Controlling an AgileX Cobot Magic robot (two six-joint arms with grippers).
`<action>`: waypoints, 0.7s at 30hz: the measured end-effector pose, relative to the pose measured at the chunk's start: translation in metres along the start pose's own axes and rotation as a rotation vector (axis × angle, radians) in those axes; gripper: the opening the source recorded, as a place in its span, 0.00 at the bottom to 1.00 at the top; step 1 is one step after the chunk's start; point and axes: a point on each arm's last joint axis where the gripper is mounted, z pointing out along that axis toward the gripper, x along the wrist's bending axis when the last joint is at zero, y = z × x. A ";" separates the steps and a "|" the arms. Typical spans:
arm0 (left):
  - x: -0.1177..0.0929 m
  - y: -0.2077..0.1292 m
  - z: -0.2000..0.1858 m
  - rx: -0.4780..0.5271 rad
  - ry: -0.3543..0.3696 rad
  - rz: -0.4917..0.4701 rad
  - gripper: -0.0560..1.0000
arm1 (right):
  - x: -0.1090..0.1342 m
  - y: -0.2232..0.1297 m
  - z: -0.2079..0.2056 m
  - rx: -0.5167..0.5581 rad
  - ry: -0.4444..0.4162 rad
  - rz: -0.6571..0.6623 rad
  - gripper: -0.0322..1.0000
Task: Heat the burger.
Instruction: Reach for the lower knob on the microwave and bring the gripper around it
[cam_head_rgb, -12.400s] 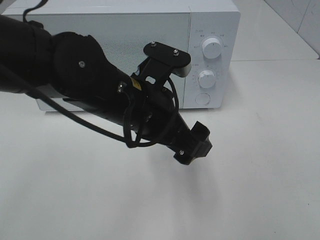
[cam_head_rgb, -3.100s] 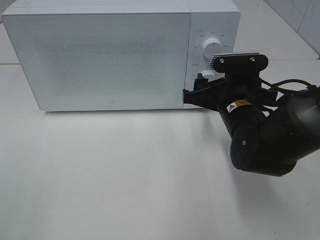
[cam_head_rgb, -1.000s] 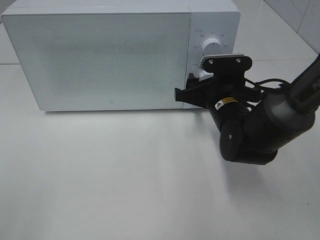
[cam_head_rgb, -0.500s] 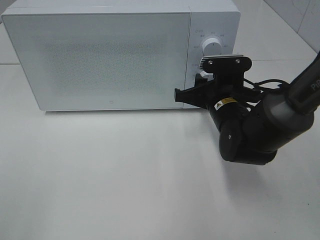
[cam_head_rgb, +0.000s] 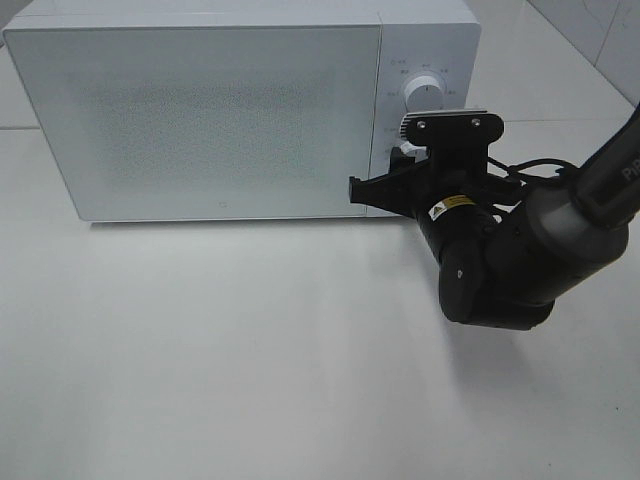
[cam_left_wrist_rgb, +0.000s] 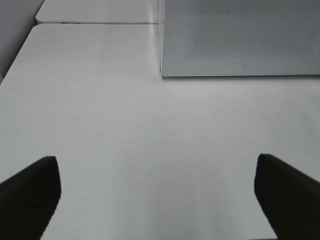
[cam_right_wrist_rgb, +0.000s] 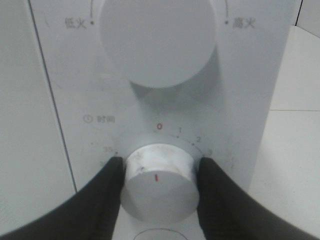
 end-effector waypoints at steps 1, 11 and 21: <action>0.000 0.000 0.000 0.000 0.000 0.000 0.97 | 0.000 0.000 0.000 0.000 0.000 0.000 0.43; 0.000 0.000 0.000 0.000 0.000 0.000 0.97 | 0.001 0.000 0.000 0.000 0.021 0.210 0.43; 0.000 0.000 0.000 0.000 0.000 0.000 0.97 | 0.001 -0.001 0.000 0.012 0.043 0.799 0.43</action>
